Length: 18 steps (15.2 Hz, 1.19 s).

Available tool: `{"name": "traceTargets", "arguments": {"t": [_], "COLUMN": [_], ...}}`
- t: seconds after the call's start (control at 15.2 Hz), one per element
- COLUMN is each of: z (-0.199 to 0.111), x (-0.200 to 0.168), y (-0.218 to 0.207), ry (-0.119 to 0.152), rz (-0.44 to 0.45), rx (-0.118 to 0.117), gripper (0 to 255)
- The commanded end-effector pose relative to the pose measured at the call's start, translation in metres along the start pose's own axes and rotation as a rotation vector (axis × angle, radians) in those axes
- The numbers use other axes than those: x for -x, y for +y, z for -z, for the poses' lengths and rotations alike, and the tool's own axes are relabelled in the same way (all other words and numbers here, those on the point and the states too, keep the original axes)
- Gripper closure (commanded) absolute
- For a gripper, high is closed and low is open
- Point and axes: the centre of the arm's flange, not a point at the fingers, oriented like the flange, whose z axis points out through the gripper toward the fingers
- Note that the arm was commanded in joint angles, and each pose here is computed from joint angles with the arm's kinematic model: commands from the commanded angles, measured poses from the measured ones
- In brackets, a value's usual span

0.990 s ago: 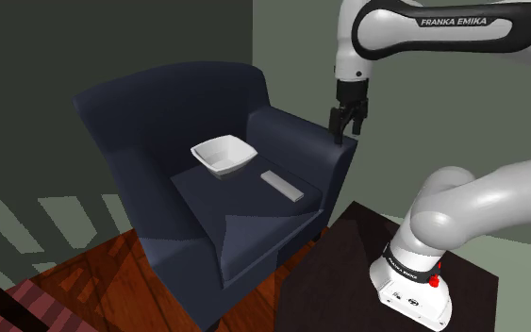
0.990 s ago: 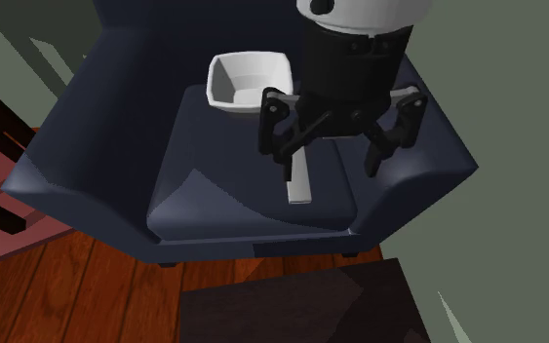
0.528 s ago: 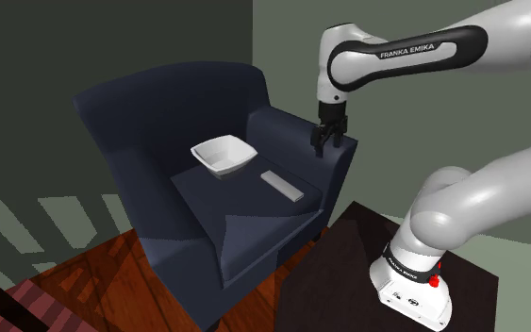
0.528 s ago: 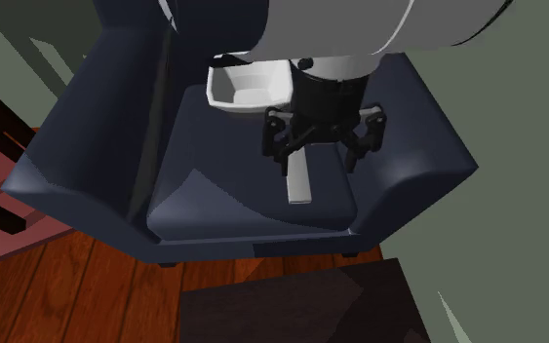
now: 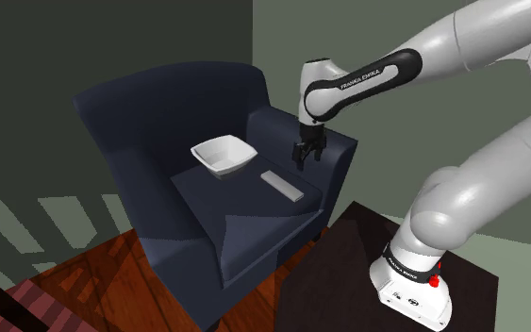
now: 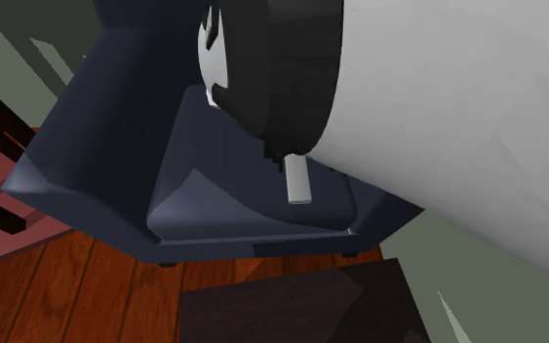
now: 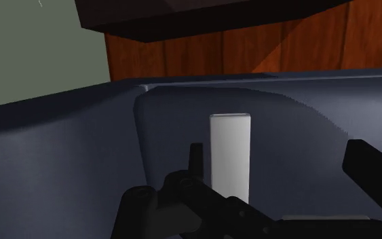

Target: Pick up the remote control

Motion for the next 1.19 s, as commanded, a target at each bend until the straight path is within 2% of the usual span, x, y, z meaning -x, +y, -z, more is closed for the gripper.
{"name": "traceTargets", "arguments": {"t": [0.0, 0.79, 1.12], "z": [-0.017, -0.122, -0.148], "x": [-0.019, -0.123, -0.126], "y": [0.002, 0.004, 0.004], "ry": [0.014, 0.080, 0.080], "rz": [0.000, -0.002, -0.002], "rx": [0.001, 0.002, 0.002], "gripper": [0, 0, 0]}}
